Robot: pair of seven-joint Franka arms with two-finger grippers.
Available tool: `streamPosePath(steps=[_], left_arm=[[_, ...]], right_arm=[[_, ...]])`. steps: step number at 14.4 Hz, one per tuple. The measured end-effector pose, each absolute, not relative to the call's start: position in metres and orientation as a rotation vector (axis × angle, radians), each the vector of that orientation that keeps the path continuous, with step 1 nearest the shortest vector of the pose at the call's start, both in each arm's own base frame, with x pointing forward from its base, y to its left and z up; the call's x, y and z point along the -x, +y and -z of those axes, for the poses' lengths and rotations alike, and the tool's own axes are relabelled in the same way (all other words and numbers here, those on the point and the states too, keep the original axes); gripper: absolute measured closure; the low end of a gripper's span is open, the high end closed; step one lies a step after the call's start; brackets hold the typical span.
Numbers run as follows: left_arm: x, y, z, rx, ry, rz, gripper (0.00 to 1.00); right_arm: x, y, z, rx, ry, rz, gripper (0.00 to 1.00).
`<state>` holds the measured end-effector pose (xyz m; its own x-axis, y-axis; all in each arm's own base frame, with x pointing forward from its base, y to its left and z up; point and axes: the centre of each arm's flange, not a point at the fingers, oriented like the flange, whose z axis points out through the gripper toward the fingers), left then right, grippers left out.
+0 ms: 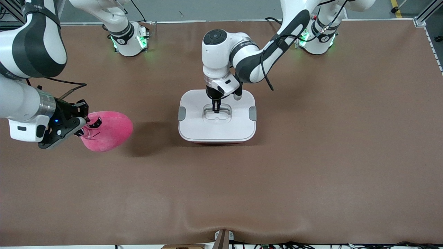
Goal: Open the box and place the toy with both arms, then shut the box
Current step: 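Lift the lid off with the left gripper while the right gripper carries the toy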
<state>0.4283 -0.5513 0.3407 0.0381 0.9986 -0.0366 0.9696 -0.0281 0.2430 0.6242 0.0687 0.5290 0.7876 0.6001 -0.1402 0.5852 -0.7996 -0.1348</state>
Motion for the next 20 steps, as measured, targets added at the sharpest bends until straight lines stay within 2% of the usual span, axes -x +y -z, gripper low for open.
streamPosePath(steps=[12, 20], left_arm=[[-0.429, -0.552, -0.377, -2.068, 2.011, -0.230, 0.93], [-0.449, -0.529, -0.418, -2.043, 1.996, -0.274, 0.93]], right_arm=[[-0.624, 0.074, -0.532, 2.829, -1.112, -0.253, 0.97], [-0.609, 0.138, -0.566, 2.670, -1.365, -0.184, 0.97]])
